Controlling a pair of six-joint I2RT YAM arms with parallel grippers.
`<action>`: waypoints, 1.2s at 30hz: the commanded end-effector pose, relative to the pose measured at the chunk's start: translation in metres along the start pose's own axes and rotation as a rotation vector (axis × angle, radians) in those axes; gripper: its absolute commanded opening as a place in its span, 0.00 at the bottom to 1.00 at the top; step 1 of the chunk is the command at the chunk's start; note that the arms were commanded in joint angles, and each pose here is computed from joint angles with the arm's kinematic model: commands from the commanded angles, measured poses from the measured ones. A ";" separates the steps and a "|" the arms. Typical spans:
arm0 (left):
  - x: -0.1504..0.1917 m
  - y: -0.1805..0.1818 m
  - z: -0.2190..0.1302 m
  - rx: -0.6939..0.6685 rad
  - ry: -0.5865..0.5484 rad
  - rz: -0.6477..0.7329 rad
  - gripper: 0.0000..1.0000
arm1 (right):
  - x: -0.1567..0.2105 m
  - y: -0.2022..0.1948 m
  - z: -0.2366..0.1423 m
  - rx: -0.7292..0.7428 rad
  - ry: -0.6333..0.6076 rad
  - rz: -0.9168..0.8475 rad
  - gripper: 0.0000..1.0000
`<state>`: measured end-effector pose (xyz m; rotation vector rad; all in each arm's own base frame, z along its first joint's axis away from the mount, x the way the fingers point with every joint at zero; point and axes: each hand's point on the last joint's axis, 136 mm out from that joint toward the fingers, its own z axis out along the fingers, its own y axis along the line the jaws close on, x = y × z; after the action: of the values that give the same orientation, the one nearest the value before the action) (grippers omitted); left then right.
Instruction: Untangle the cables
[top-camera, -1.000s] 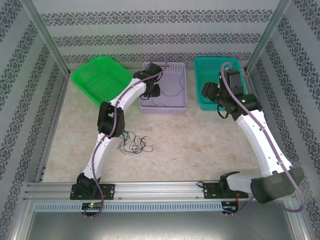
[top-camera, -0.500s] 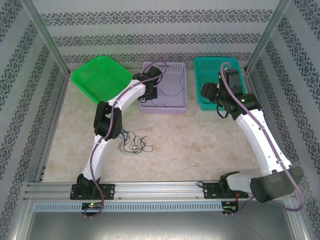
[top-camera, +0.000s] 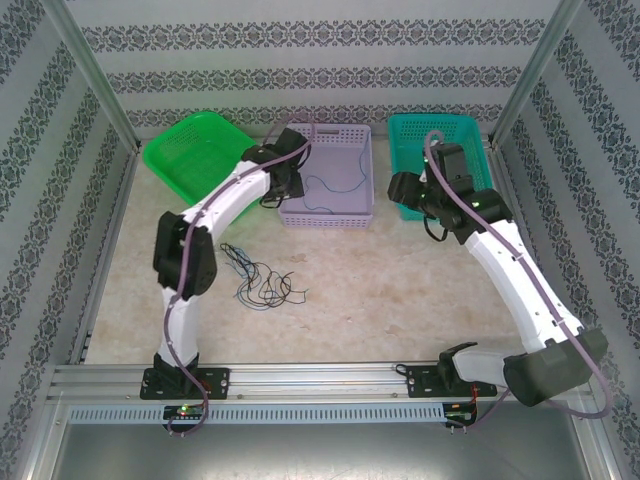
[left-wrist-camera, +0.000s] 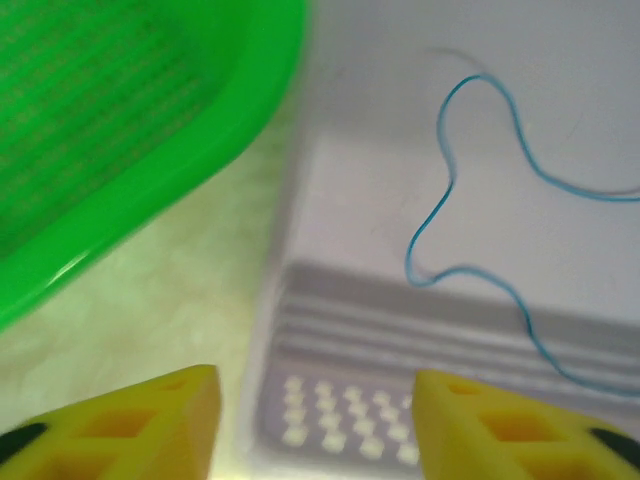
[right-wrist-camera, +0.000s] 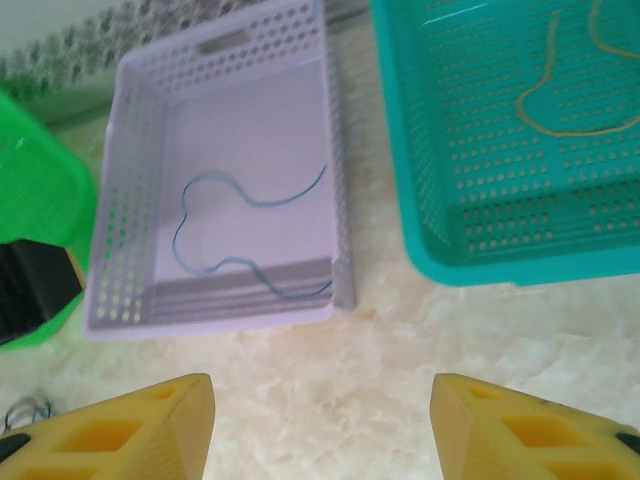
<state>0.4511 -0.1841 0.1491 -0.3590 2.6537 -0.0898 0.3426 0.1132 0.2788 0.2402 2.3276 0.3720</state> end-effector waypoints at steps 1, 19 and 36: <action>0.017 0.027 -0.047 0.036 -0.016 -0.167 0.65 | 0.035 0.028 0.014 -0.081 0.086 -0.146 0.62; 0.151 0.133 0.011 -0.034 0.277 -0.415 0.78 | 0.242 0.134 0.097 -0.235 0.580 -0.154 0.61; 0.181 0.139 0.035 -0.032 0.297 -0.368 0.46 | 0.316 0.131 0.120 -0.150 0.777 0.086 0.42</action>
<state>0.2751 -0.0963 0.0293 -0.9633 2.8477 -0.2453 0.2199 0.3416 0.0392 0.0432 3.0048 0.7566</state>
